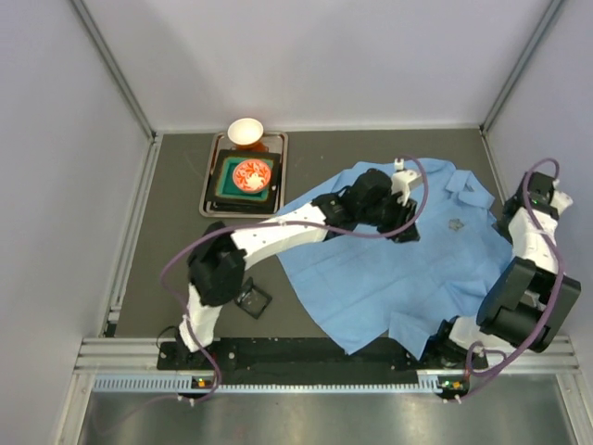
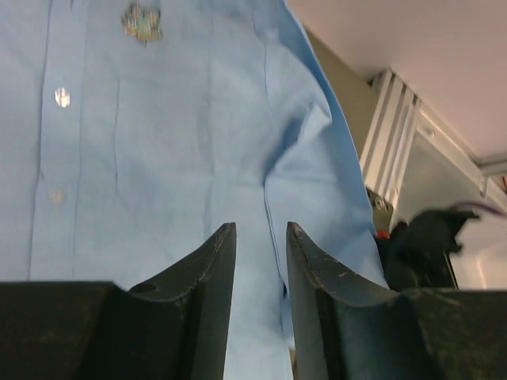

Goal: Remove the brooch from the garment

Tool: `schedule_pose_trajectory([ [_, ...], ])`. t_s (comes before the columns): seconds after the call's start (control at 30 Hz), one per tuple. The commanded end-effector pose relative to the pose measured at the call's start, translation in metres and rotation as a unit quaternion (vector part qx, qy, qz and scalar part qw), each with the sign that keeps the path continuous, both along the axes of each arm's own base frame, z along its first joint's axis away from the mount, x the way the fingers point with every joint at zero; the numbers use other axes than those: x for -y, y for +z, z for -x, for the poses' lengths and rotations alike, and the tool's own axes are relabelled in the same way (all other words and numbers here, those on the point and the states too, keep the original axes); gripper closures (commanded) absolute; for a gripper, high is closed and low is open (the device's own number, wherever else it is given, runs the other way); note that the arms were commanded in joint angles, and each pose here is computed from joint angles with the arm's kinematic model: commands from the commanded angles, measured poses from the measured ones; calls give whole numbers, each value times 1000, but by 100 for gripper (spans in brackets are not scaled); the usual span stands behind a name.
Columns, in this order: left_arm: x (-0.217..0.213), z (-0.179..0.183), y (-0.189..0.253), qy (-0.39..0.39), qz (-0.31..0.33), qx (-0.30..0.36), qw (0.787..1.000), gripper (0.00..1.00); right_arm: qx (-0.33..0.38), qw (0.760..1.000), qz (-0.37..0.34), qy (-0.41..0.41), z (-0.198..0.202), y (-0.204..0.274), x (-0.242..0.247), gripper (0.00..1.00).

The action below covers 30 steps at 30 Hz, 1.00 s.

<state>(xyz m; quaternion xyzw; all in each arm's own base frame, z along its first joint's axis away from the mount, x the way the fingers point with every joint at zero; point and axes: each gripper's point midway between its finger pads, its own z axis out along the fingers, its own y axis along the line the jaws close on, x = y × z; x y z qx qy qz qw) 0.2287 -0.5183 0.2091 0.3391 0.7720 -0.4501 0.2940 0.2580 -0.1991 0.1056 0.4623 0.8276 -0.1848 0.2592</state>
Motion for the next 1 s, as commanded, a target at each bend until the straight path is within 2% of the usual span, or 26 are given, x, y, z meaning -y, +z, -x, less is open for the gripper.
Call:
schedule_pose_trajectory([
  [0.0, 53, -34, 20, -21, 79, 44, 996, 63, 31, 998, 45, 40, -24, 25, -17, 47],
  [0.03, 63, -43, -4, -19, 68, 39, 997, 63, 45, 997, 42, 49, -32, 27, -21, 47],
  [0.07, 73, -52, 11, -17, 97, 57, 993, 63, 53, 996, 36, 63, -40, 25, -31, 46],
  [0.13, 85, -67, -9, -13, 101, 57, 993, 63, 81, 992, 5, 99, -55, 19, -50, 46],
  [0.17, 93, -74, 5, -9, 128, 68, 989, 63, 104, 989, -4, 109, -65, 19, -55, 46],
  [0.2, 97, -81, 5, -3, 139, 71, 988, 63, 111, 985, -35, 131, -69, 9, -68, 46],
  [0.23, 102, -89, -13, 0, 139, 64, 988, 63, 111, 983, -41, 141, -72, 5, -70, 46],
  [0.3, 113, -97, 3, -5, 182, 75, 981, 63, 113, 982, -45, 148, -77, 2, -71, 46],
  [0.33, 117, -102, -17, -6, 179, 68, 982, 63, 113, 979, -57, 157, -81, -3, -75, 46],
  [0.37, 122, -106, -7, -6, 194, 72, 978, 63, 131, 972, -78, 178, -90, -3, -84, 47],
  [0.47, 126, -117, -19, -4, 205, 63, 977, 63, 136, 964, -113, 201, -103, -13, -96, 50],
  [0.63, 116, -135, -37, 3, 221, 37, 975, 63, 128, 964, -136, 187, -107, -34, -98, 52],
  [0.7, 114, -138, -41, 0, 231, 11, 973, 64, 122, 964, -148, 182, -108, -45, -101, 58],
  [0.97, 110, -136, -66, -15, 204, -7, 979, 67, 105, 975, -120, 153, -116, -61, -85, 54],
])
